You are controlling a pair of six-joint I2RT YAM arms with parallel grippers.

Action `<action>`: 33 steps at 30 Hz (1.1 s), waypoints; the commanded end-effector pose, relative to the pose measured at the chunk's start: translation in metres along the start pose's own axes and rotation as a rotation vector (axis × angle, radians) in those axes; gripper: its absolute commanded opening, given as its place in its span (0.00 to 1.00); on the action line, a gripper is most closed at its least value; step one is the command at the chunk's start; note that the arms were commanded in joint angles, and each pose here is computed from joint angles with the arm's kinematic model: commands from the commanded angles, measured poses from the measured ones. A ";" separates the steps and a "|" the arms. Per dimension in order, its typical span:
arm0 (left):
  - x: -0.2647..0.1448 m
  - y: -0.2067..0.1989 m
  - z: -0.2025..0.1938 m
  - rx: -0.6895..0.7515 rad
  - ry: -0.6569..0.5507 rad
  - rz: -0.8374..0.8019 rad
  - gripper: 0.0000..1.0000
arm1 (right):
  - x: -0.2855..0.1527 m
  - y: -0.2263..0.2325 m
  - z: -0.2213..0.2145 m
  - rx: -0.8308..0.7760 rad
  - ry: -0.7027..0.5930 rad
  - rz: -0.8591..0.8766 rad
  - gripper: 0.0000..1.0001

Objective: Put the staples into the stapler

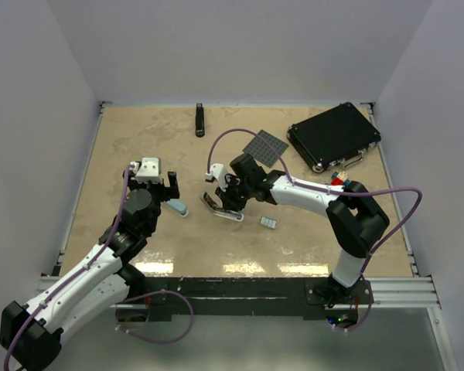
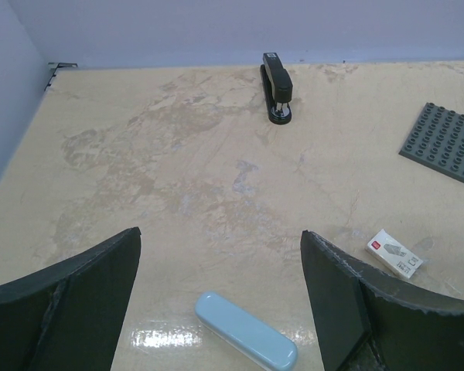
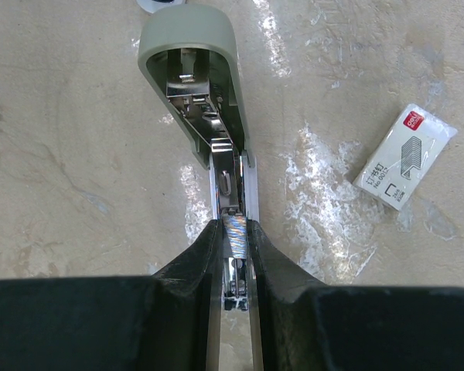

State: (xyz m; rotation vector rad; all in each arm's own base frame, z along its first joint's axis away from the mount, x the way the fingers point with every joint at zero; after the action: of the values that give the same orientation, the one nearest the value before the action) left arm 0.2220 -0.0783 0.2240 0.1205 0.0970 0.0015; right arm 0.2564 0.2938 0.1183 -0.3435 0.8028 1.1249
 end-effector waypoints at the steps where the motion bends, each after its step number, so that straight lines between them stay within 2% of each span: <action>1: 0.001 0.001 0.011 -0.038 -0.050 0.005 0.88 | -0.002 0.002 0.003 -0.012 -0.007 0.021 0.11; 25: 0.001 0.001 0.011 -0.039 -0.050 0.002 0.88 | 0.009 0.001 -0.017 0.011 0.046 0.020 0.11; 33: 0.001 0.001 0.012 -0.040 -0.052 0.002 0.88 | 0.006 0.000 -0.016 0.073 0.048 -0.024 0.12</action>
State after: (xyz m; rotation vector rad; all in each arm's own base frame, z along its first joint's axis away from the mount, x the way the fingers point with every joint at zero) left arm 0.2220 -0.0790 0.2240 0.1202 0.0970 -0.0046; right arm 0.2515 0.2889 0.1020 -0.3441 0.8611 1.1089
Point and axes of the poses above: each gripper's point midway between its finger pads, its own x axis out along the fingers, its own y axis along the line the jaws close on, z = x × y, the point moved 7 cm from there along -x, back along the fingers, and after that the axes turned 6 degrees about x, right-handed, at the moved point
